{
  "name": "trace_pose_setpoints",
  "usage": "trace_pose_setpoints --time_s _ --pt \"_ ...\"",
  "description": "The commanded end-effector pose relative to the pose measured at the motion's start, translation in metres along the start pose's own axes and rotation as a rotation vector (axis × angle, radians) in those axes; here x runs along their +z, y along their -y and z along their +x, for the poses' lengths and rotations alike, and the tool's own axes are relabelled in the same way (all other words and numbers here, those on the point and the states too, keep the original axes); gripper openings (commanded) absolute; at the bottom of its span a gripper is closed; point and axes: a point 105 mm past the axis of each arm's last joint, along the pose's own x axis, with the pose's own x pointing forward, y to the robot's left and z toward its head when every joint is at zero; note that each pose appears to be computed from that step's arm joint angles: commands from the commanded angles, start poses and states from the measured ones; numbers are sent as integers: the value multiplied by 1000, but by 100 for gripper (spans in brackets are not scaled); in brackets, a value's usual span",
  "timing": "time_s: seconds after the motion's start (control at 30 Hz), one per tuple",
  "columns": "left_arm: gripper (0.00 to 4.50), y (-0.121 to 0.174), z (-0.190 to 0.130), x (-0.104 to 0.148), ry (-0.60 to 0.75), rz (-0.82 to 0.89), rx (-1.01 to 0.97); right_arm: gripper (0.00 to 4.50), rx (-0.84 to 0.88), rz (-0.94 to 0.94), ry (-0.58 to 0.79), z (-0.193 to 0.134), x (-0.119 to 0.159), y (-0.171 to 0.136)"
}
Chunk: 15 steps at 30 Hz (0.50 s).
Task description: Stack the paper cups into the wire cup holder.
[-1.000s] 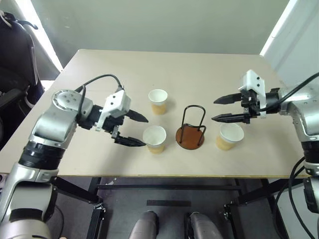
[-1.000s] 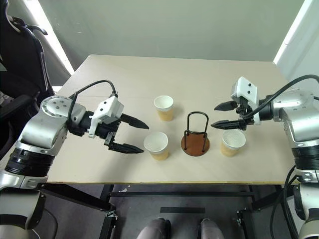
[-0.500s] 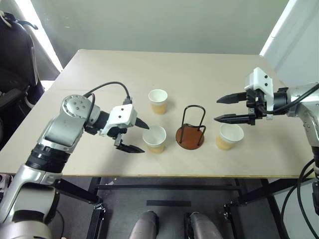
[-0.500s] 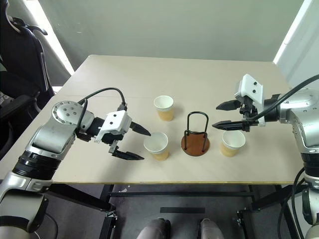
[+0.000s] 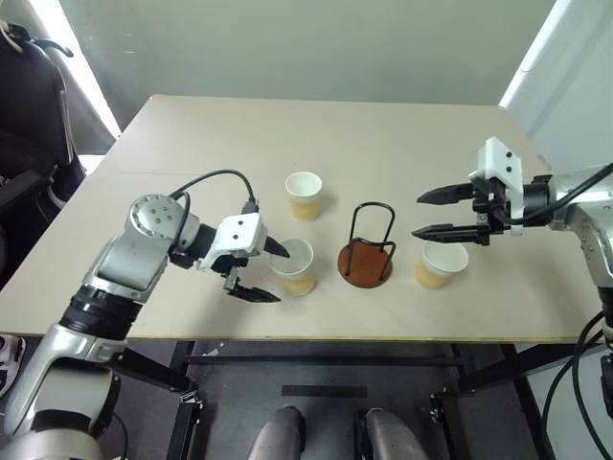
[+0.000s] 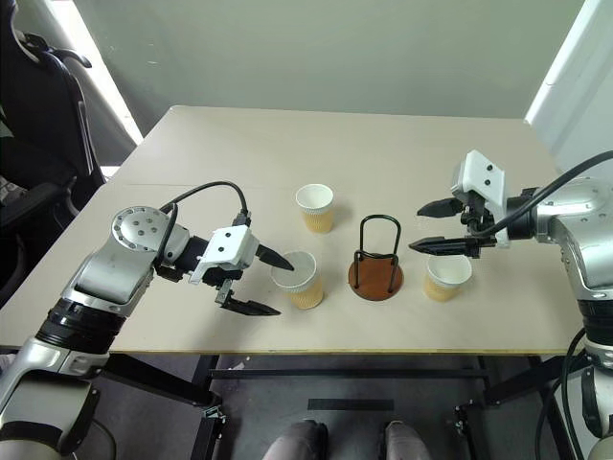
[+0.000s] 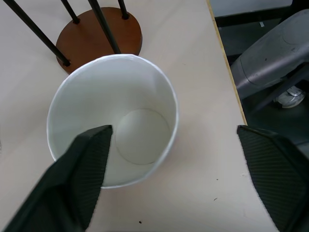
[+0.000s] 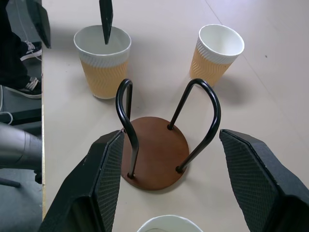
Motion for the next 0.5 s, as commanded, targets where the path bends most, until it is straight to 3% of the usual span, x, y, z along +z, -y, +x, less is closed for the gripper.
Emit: trace_pose_setpoints --time_s 0.03,0.33,0.5 --pt "317 -4 -3 3 2 30 21 320 -34 -43 9 -8 7 3" --pt "3 -4 -4 2 0 28 6 320 -40 -42 5 -9 6 4" --pt "3 -3 -4 2 1 23 -4 320 -43 -41 5 -9 6 4"
